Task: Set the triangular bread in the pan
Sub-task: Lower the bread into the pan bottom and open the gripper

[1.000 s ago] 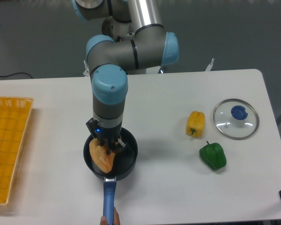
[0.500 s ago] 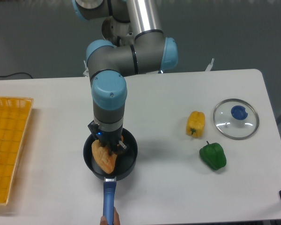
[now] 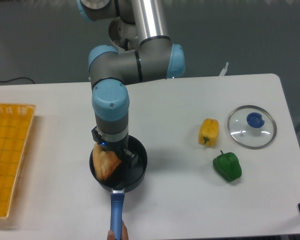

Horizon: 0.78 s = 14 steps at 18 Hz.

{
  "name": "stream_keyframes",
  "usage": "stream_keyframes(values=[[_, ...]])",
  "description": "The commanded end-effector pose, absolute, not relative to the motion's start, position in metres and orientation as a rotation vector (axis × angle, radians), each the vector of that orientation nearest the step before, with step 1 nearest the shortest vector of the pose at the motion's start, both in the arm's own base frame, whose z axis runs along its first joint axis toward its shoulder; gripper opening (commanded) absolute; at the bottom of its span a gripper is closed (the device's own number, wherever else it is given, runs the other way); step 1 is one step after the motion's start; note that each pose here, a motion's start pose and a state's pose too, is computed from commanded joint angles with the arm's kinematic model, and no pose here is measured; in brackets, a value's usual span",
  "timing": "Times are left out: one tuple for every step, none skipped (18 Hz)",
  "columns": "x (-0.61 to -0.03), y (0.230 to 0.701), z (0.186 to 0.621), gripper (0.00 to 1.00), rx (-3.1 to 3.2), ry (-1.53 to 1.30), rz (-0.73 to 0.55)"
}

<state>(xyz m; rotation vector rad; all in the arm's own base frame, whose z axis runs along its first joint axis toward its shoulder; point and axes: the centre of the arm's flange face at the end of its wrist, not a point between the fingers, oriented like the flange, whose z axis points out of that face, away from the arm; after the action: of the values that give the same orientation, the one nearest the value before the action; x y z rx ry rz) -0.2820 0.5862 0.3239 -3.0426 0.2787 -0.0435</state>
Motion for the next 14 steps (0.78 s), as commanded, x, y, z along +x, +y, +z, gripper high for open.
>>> stream_keyframes(values=[[-0.282, 0.586, 0.325, 1.0, -3.043, 0.276, -0.044], [-0.282, 0.586, 0.326, 1.0, -3.041, 0.276, -0.04], [-0.282, 0.586, 0.327, 1.0, -3.04, 0.276, -0.039], [-0.282, 0.586, 0.327, 1.0, -3.039, 0.279, -0.039], [-0.283, 0.587, 0.329, 1.0, -3.037, 0.281, -0.035], [-0.284, 0.587, 0.331, 1.0, -3.034, 0.279, -0.034], [-0.286, 0.587, 0.331, 1.0, -3.033, 0.274, -0.032], [-0.288, 0.587, 0.331, 1.0, -3.033, 0.272, -0.031], [-0.291, 0.585, 0.334, 1.0, -3.029, 0.262, -0.023], [-0.291, 0.585, 0.336, 1.0, -3.026, 0.265, -0.02], [-0.291, 0.585, 0.336, 1.0, -3.026, 0.265, -0.02], [-0.291, 0.585, 0.336, 1.0, -3.028, 0.262, -0.016], [-0.291, 0.585, 0.335, 1.0, -3.031, 0.262, -0.016], [-0.292, 0.584, 0.337, 1.0, -3.036, 0.263, -0.008]])
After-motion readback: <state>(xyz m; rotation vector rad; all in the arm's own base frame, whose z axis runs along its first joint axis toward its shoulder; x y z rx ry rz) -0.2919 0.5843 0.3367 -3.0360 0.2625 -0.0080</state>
